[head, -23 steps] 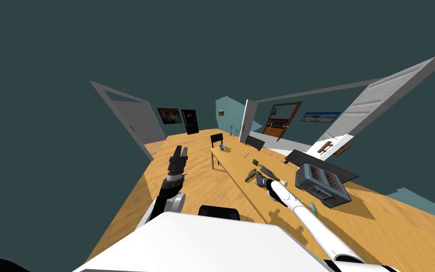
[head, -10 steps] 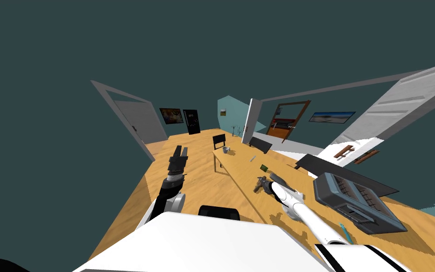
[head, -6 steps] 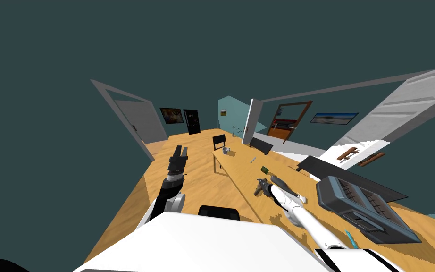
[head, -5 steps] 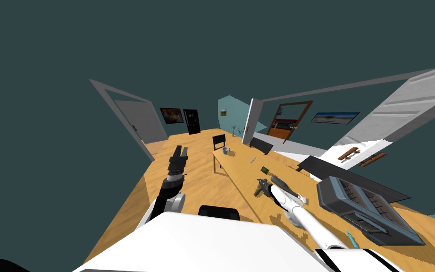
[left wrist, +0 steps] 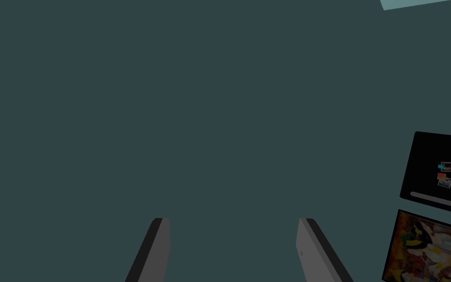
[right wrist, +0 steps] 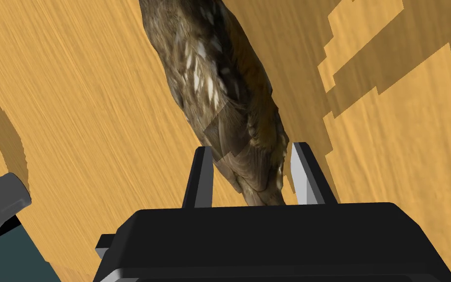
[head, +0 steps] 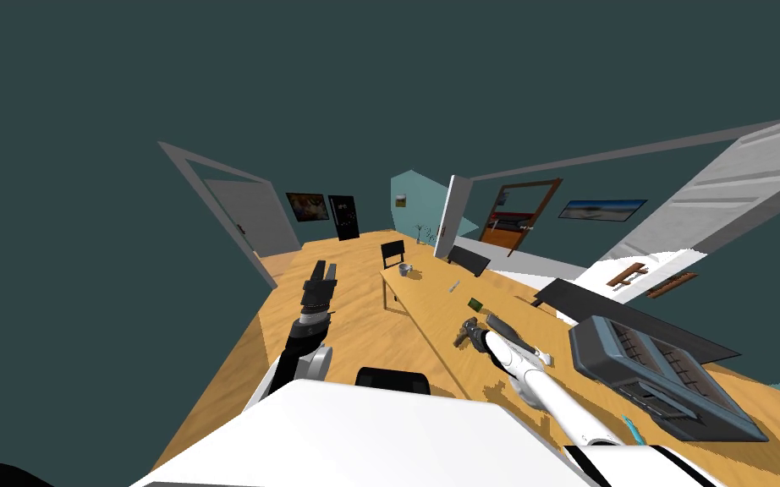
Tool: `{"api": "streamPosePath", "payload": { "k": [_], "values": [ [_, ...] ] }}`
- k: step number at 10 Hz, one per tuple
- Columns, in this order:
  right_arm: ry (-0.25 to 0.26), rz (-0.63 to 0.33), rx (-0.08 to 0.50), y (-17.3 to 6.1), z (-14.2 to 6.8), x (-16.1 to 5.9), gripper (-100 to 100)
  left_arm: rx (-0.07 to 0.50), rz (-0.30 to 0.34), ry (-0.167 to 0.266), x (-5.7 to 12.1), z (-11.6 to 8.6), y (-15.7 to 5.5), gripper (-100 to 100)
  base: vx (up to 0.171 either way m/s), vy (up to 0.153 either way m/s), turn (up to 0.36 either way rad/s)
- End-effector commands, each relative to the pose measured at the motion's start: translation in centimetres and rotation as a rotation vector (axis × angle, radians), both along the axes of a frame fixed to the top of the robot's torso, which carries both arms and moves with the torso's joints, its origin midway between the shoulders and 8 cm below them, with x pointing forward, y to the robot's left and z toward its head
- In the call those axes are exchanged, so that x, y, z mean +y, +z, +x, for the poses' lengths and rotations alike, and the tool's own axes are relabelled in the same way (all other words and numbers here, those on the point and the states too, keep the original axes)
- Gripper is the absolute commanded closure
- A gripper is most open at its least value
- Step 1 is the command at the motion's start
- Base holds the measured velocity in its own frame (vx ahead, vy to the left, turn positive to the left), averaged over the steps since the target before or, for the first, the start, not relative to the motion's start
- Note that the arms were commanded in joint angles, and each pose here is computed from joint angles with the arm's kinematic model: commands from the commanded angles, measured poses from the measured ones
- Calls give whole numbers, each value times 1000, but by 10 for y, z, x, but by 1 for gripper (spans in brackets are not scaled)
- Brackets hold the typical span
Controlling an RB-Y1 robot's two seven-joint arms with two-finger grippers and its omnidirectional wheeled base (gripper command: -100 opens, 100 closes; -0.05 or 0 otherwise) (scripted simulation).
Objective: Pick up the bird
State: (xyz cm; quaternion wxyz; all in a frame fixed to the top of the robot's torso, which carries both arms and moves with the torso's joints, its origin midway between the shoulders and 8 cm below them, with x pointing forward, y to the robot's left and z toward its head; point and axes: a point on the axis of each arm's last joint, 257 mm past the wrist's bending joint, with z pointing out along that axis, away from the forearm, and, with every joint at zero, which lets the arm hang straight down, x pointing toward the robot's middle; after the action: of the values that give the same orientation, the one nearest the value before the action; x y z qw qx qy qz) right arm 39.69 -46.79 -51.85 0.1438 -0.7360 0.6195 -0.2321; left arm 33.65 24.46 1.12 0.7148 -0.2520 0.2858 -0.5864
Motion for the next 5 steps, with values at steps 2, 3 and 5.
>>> {"api": "streamPosePath", "payload": {
  "k": [2,3,5],
  "values": [
    [4,-1,2,10,7,-5,100,0,0,0,0,0,0,0,-26,19,-17],
    [5,-1,2,14,10,-8,100,0,0,0,0,0,0,0,-84,69,-36],
    [5,-2,0,12,9,-7,0,0,0,0,0,0,0,0,-22,19,-7]
  ]
}}
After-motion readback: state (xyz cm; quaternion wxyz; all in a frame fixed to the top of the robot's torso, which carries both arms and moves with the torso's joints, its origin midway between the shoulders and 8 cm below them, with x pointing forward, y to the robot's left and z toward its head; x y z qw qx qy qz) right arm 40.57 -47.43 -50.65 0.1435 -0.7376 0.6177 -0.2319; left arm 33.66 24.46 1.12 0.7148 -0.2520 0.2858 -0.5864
